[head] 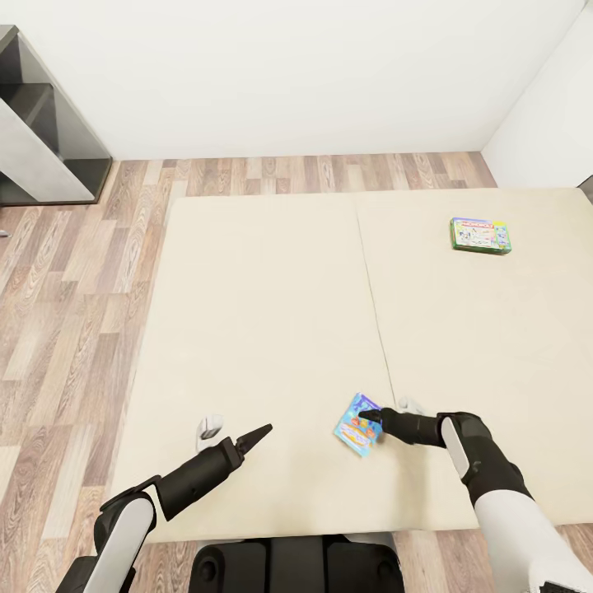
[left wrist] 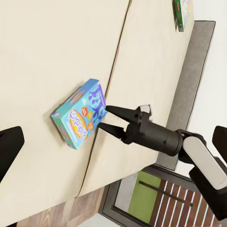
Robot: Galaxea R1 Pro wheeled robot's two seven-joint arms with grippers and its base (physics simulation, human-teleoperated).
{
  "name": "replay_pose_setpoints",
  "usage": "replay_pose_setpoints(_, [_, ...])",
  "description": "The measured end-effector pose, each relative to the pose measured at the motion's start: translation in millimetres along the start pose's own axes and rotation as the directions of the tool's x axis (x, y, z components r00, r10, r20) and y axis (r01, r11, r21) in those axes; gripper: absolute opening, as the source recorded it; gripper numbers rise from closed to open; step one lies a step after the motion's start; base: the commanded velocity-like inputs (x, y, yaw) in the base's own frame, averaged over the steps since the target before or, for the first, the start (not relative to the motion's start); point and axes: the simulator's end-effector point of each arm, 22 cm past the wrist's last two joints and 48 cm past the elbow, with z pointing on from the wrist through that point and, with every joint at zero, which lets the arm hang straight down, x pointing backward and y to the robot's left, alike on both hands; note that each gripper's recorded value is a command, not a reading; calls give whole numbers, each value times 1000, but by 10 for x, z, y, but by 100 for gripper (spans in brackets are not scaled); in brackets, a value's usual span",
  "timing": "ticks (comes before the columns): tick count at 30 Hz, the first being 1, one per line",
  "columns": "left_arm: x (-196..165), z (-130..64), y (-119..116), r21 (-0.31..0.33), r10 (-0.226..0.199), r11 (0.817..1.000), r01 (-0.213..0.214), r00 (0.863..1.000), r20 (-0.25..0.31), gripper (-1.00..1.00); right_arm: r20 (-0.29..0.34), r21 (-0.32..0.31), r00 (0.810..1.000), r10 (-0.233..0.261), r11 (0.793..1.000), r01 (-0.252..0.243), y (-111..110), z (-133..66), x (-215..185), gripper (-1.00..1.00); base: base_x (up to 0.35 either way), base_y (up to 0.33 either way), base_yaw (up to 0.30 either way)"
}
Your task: Put all the toys in the child's room - the three board games (two on the bed and one on the table), the two jigsaw puzzles on the table, and the tennis ball on the table - inside the toy box on the table in the child's room.
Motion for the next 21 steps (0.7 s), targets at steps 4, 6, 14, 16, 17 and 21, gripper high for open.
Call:
replay_pose_setpoints(4, [0, 0, -1, 0, 0, 1000, 0, 1000, 0, 100, 3, -11, 1000, -4, 1000, 4, 71, 21, -31, 100, 0, 0, 0])
replay_pose_setpoints(6, [0, 0, 0, 0, 0, 1000, 0, 1000, 0, 100, 4, -15, 1000, -5, 1000, 5, 93, 31, -34, 100, 0, 0, 0])
replay_pose_setpoints(14, [-1, -1, 1, 0, 0, 1000, 0, 1000, 0, 100, 1, -27, 1000, -9, 1000, 9, 169, 68, -32, 100, 0, 0, 0])
replay_pose_setpoints(16, [-3, -2, 3, -1, 0, 1000, 0, 1000, 1, 100, -1, -31, 1000, -10, 999, 10, 193, 82, -24, 100, 0, 0, 0])
replay_pose_setpoints(17, [-3, -2, 3, -1, 0, 1000, 0, 1000, 1, 100, -1, -31, 1000, -10, 999, 10, 194, 82, -24, 100, 0, 0, 0])
replay_pose_setpoints(21, [-5, -4, 4, -1, 0, 1000, 0, 1000, 1, 100, -3, -41, 1000, -11, 999, 11, 256, 116, -8, 100, 0, 0, 0])
